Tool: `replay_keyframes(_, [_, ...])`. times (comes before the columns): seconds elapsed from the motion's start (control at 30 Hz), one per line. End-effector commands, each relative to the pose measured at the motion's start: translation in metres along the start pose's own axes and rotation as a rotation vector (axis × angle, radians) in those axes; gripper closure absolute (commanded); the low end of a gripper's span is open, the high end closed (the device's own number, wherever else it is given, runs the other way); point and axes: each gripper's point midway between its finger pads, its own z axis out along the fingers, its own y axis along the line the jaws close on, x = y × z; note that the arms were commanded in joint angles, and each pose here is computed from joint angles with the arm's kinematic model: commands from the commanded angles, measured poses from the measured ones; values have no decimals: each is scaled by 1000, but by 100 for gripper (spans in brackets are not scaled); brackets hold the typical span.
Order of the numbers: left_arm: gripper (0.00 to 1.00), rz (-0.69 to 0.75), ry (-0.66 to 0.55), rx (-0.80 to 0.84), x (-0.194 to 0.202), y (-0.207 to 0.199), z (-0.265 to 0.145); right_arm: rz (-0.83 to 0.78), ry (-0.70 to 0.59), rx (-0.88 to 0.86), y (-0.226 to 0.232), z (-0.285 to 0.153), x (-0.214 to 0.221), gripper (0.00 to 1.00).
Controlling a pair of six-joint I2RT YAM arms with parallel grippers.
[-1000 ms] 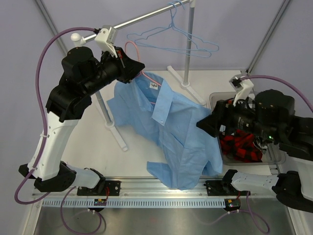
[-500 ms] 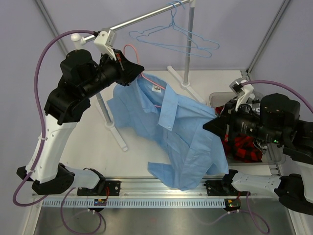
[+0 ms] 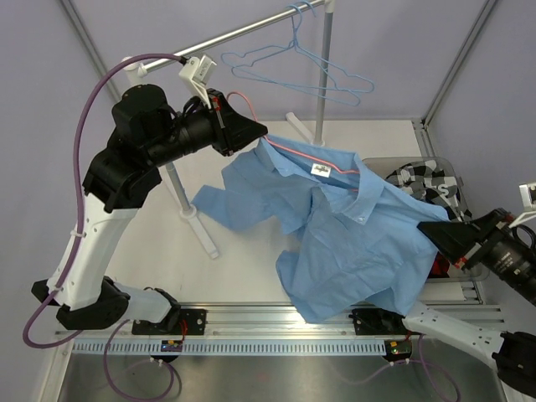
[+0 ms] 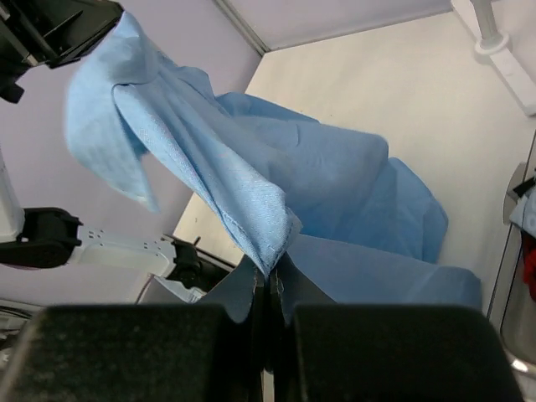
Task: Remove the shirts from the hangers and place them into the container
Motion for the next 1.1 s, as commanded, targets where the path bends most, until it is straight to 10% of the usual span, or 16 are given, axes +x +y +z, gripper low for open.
replay_keyframes(0.0, [100, 66, -203, -81, -58, 9, -16, 147, -125, 144, -50, -36, -2, 100])
replay_keyframes(0.4, [100, 14, -222, -14, -61, -1, -12, 235, -3, 235, -82, -27, 56, 100])
replay_keyframes(1.07, [100, -177, -261, 244, -75, -57, -40, -152, 306, -33, 36, 196, 101, 100])
